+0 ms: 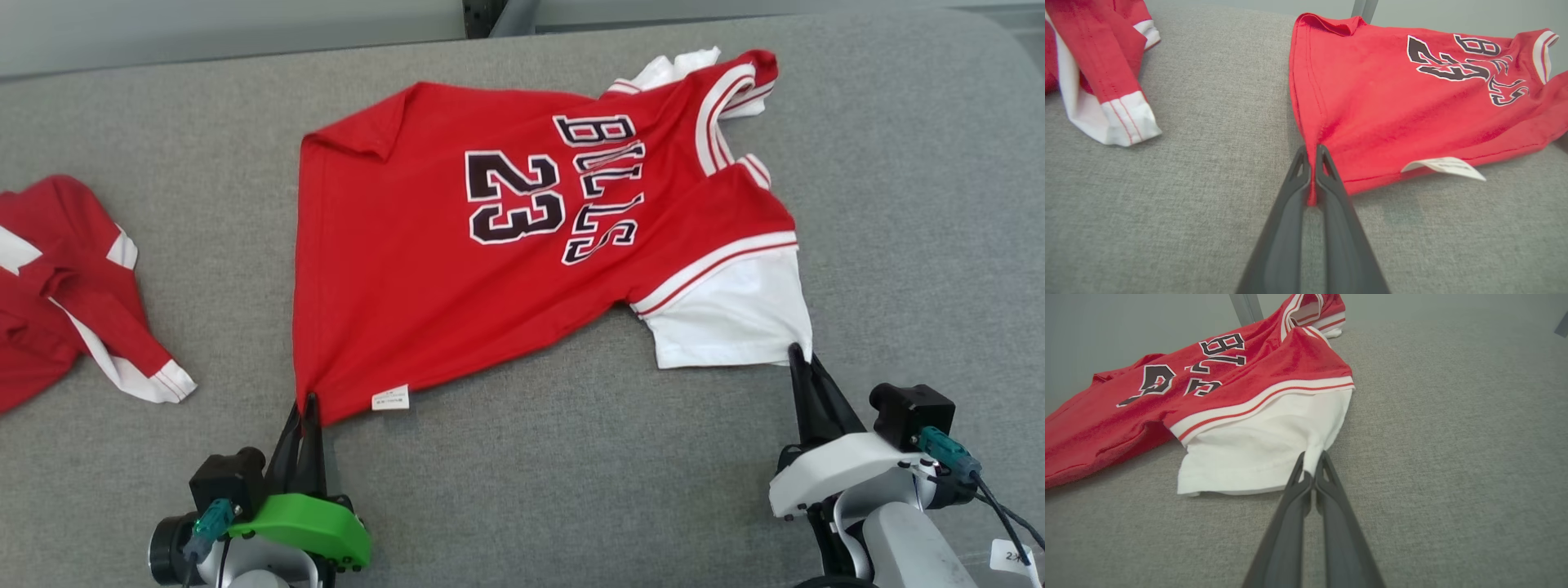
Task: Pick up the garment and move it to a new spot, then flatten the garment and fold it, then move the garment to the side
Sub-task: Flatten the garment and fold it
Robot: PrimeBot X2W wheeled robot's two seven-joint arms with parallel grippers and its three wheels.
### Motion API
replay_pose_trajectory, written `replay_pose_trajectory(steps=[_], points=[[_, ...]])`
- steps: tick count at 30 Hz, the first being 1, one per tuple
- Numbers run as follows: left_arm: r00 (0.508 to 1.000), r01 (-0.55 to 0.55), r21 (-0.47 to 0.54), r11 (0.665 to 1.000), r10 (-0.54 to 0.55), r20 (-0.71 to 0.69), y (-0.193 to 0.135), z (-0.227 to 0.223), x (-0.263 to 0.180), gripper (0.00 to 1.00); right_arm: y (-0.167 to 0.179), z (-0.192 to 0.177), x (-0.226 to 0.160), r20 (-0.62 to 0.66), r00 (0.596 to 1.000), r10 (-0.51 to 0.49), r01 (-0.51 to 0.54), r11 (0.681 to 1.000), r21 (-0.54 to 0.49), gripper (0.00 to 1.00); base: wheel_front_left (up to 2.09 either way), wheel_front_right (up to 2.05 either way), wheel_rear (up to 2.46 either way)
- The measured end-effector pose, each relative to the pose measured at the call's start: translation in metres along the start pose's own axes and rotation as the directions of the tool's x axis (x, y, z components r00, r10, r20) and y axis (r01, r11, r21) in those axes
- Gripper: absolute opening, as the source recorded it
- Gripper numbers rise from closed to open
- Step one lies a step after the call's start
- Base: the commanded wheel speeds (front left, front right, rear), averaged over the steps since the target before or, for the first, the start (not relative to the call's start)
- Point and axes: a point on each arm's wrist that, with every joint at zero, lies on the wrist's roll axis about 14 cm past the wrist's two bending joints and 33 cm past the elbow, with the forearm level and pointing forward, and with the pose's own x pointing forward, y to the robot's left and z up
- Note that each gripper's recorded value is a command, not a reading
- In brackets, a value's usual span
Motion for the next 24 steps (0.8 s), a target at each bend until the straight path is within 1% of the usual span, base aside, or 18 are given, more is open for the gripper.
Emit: replay_pose_trajectory(steps=[4,6,8,10,12,15,18,20,21,23,24], points=[[0.996,0.018,0.037,0.999,-0.021,0.089,-0.004,0.029,-0.009,0.0,0.012,0.032,-0.01,0.098,0.995,0.032,-0.033,0.999,0.01,0.0,0.0,0.0,0.0],[0.987,0.024,0.043,0.999,-0.031,0.159,-0.006,0.053,-0.011,0.0,0.018,0.058,-0.013,0.173,0.983,0.055,-0.055,0.998,-0.001,0.0,0.0,0.0,0.0],[0.971,0.037,0.065,0.997,-0.051,0.235,-0.01,0.079,-0.013,0.0,0.021,0.094,-0.014,0.27,0.96,0.08,-0.075,0.997,-0.026,0.0,0.0,0.0,0.0],[0.941,0.051,0.102,0.993,-0.082,0.327,-0.015,0.115,-0.012,0.0,0.025,0.141,-0.016,0.388,0.915,0.106,-0.091,0.994,-0.056,0.0,0.0,0.0,0.0],[0.899,0.061,0.151,0.987,-0.12,0.422,-0.02,0.156,-0.011,0.0,0.027,0.184,-0.021,0.487,0.863,0.135,-0.1,0.99,-0.097,0.0,0.0,0.0,0.0],[0.811,0.052,0.229,0.972,-0.174,0.558,-0.026,0.223,-0.015,0.0,0.03,0.245,-0.032,0.611,0.771,0.177,-0.098,0.982,-0.161,0.0,0.0,0.0,0.0],[0.731,0.04,0.296,0.954,-0.23,0.642,-0.036,0.274,-0.021,0.0,0.034,0.293,-0.043,0.693,0.687,0.218,-0.092,0.972,-0.215,0.0,0.0,0.0,0.0],[0.695,0.026,0.343,0.939,-0.264,0.669,-0.041,0.299,-0.02,0.0,0.038,0.315,-0.044,0.722,0.649,0.241,-0.085,0.965,-0.246,0.0,0.0,0.0,0.0],[0.683,0.025,0.355,0.934,-0.276,0.676,-0.044,0.308,-0.018,0.0,0.039,0.322,-0.043,0.727,0.638,0.254,-0.081,0.961,-0.265,0.0,0.0,0.0,0.0],[0.684,0.016,0.405,0.914,-0.306,0.663,-0.049,0.316,-0.008,0.0,0.041,0.334,-0.037,0.726,0.627,0.283,-0.068,0.948,-0.311,0.0,0.0,0.0,0.0],[0.683,0.017,0.416,0.909,-0.314,0.659,-0.051,0.32,-0.003,0.0,0.043,0.338,-0.033,0.723,0.625,0.293,-0.063,0.943,-0.328,0.0,0.0,0.0,0.0]])
